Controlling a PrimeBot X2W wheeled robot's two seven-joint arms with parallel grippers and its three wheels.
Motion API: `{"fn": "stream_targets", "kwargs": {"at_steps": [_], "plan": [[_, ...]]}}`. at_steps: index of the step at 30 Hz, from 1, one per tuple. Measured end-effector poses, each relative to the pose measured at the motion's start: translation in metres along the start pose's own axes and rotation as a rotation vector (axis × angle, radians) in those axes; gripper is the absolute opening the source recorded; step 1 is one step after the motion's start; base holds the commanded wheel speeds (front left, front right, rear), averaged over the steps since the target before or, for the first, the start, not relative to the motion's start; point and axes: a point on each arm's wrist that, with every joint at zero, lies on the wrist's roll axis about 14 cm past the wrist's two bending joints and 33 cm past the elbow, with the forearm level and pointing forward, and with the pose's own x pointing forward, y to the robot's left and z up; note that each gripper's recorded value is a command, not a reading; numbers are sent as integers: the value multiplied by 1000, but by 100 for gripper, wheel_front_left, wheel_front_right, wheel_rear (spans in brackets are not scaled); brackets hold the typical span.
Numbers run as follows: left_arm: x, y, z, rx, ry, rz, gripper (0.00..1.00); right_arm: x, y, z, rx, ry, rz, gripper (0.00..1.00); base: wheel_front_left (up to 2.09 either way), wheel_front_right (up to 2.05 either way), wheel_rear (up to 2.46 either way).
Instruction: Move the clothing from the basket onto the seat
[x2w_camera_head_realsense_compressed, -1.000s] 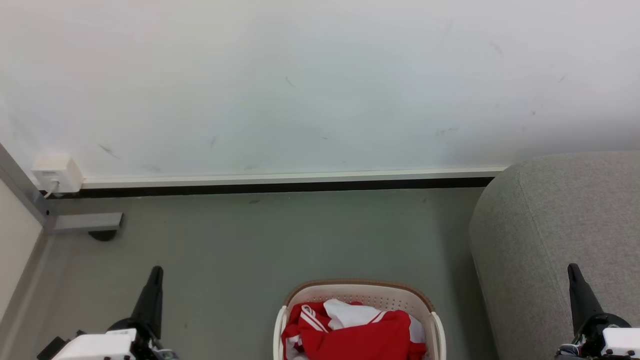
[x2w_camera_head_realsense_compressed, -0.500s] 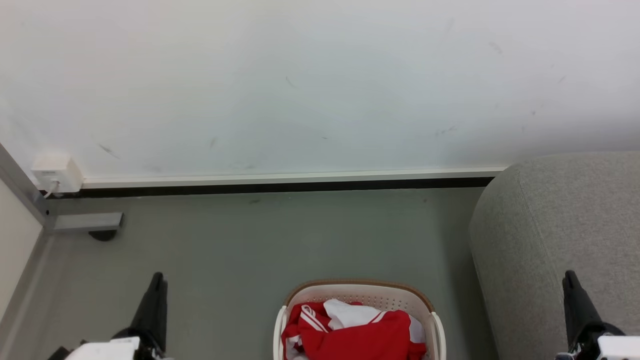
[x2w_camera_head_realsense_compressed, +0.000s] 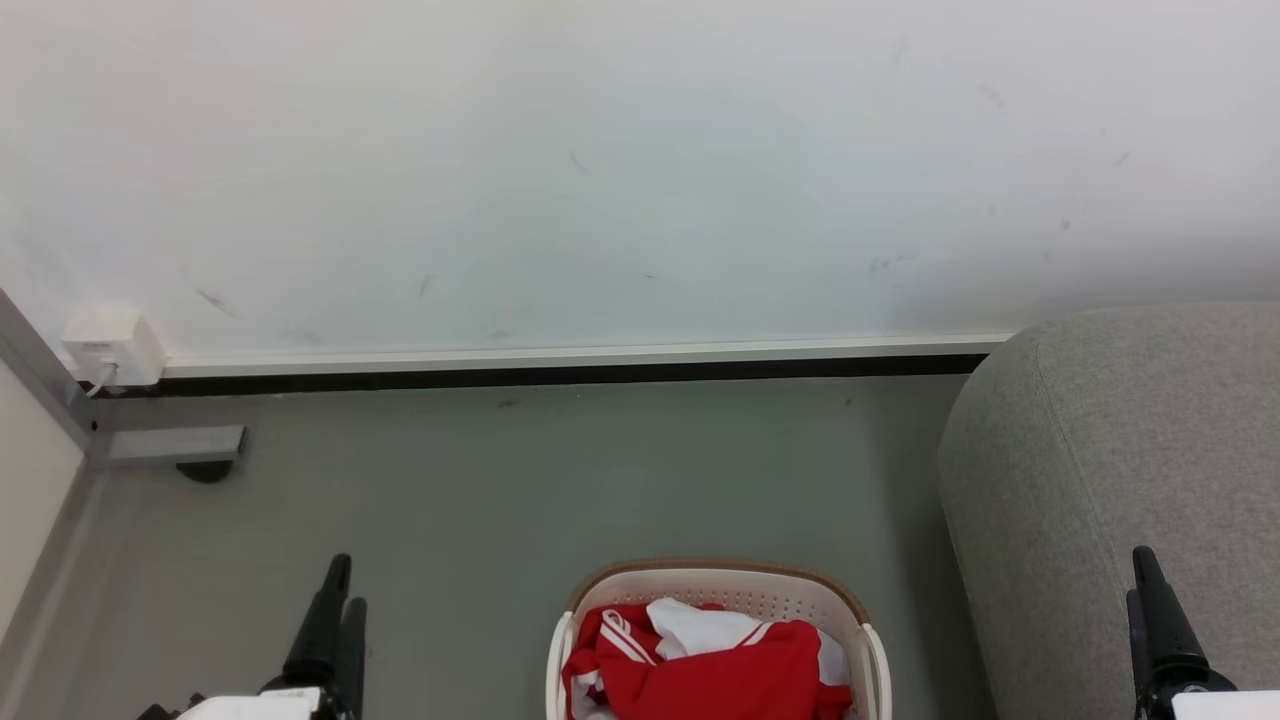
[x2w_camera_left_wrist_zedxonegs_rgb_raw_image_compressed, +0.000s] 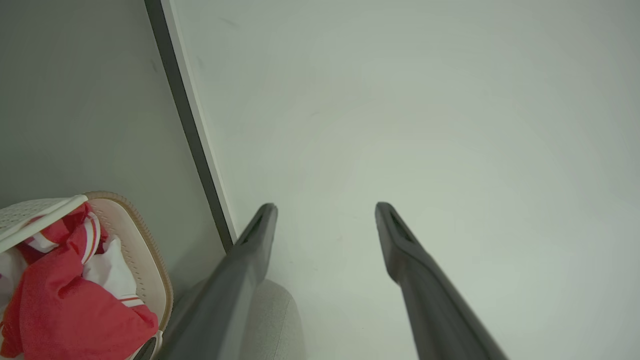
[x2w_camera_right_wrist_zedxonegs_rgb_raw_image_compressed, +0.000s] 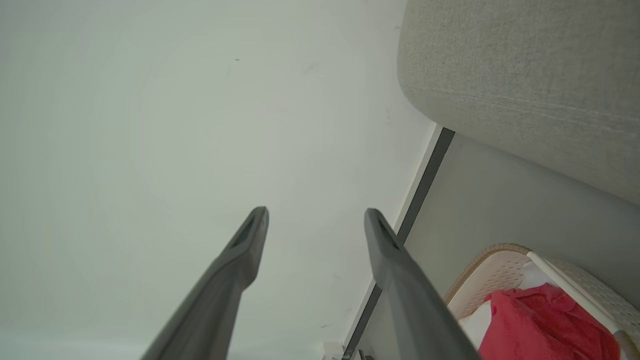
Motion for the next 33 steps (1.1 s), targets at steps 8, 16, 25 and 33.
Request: {"fn": "stream_targets", "kwargs": {"at_steps": [8, 16, 25, 33], "plan": [[2, 0, -6, 126, 10, 5, 100, -1, 7, -5, -221, 9, 20, 100, 0, 0, 0], [4, -8, -9, 286, 4, -12, 100, -2, 11, -10, -452, 23, 38, 100, 0, 0, 0], [5, -13, -16, 471, 13, -32, 100, -4, 9, -11, -629, 23, 42, 100, 0, 0, 0], [4, -12, -19, 599, 13, -40, 100, -4, 10, -13, -755, 18, 53, 100, 0, 0, 0]]}}
